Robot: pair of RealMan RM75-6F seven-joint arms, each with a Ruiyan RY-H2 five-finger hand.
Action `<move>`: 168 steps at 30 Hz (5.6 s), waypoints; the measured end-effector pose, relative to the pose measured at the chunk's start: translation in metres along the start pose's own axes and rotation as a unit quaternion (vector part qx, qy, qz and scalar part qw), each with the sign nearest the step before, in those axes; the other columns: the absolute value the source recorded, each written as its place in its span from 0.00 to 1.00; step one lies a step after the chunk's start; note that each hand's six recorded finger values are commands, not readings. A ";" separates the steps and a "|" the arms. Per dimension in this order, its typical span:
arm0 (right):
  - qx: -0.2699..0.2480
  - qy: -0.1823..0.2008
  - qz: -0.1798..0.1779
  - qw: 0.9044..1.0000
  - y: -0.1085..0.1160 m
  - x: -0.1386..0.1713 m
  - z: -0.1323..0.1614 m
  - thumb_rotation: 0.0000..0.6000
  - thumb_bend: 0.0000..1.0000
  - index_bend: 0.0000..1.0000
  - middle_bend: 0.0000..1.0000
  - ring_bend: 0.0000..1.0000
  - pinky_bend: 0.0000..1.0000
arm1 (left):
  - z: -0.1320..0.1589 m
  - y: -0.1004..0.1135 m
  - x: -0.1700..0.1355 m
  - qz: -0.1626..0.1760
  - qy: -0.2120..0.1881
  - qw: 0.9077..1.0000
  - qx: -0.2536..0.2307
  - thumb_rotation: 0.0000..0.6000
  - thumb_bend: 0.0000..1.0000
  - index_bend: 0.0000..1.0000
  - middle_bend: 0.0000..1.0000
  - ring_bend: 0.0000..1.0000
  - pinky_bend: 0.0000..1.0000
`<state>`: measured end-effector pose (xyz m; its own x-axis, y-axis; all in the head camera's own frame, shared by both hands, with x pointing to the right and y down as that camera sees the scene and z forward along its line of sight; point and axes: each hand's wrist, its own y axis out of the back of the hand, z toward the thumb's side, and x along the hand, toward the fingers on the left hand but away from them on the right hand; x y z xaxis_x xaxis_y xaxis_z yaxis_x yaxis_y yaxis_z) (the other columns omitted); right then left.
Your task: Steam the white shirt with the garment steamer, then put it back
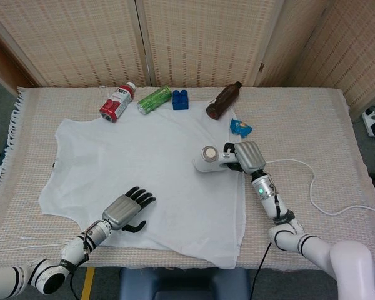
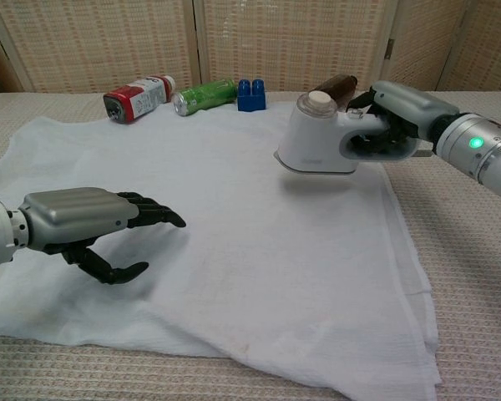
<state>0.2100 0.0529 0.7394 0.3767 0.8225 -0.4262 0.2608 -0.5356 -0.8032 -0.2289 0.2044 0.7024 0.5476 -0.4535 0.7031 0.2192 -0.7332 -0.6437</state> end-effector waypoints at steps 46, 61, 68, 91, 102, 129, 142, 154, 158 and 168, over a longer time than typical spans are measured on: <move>0.061 0.103 0.055 0.991 -0.007 0.095 0.009 1.00 0.52 0.86 0.88 0.81 0.93 | 0.009 -0.004 0.001 -0.002 -0.006 1.000 0.008 0.51 0.53 0.12 0.10 0.00 0.00; 0.089 0.158 0.101 0.978 -0.048 0.069 0.062 1.00 0.52 0.86 0.88 0.81 0.93 | 0.000 -0.010 -0.001 -0.007 0.008 1.000 0.003 0.50 0.53 0.12 0.10 0.00 0.00; 0.099 0.169 0.113 0.974 -0.056 0.088 0.058 1.00 0.52 0.86 0.88 0.81 0.93 | 0.002 -0.013 0.000 -0.010 0.005 1.000 0.003 0.50 0.53 0.12 0.10 0.00 0.00; 0.096 0.169 0.105 0.975 -0.029 0.164 0.023 1.00 0.52 0.86 0.88 0.81 0.93 | 0.010 -0.008 0.003 -0.002 -0.003 1.000 0.008 0.50 0.52 0.12 0.10 0.00 0.00; 0.086 0.062 0.013 0.994 0.033 0.143 -0.027 1.00 0.52 0.85 0.88 0.80 0.93 | 0.002 0.011 -0.001 0.027 0.008 0.998 -0.051 0.50 0.46 0.12 0.09 0.00 0.00; 0.070 -0.160 0.049 0.983 0.028 0.145 -0.157 0.88 0.00 0.03 0.20 0.14 0.34 | -0.064 0.039 -0.031 0.115 0.092 0.977 -0.156 0.50 0.16 0.12 0.09 0.00 0.00; 0.078 -0.151 0.080 0.982 0.051 0.170 -0.141 0.68 0.00 0.00 0.00 0.00 0.13 | -0.083 0.041 -0.043 0.119 0.119 0.970 -0.178 0.50 0.15 0.12 0.09 0.00 0.00; 0.092 -0.127 -0.027 0.987 0.125 0.212 -0.110 0.86 0.00 0.08 0.23 0.15 0.30 | -0.149 0.034 -0.081 0.140 0.226 0.945 -0.191 0.92 0.24 0.13 0.10 0.02 0.00; 0.089 -0.122 -0.037 0.988 0.140 0.232 -0.105 0.94 0.00 0.09 0.23 0.15 0.30 | -0.165 0.034 -0.102 0.165 0.258 0.933 -0.187 1.00 0.24 0.16 0.15 0.11 0.08; 0.109 -0.134 -0.026 0.985 0.126 0.283 -0.107 0.96 0.01 0.00 0.12 0.02 0.14 | -0.179 0.017 -0.184 0.212 0.324 0.915 -0.112 1.00 0.16 0.13 0.14 0.06 0.03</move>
<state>0.4449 0.1981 0.5622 0.1130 0.8839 -0.4538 0.0649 -0.4624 -0.8843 -0.4704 0.1847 0.6154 -0.0646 -0.8736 0.4823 -0.1135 -0.4738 -0.8733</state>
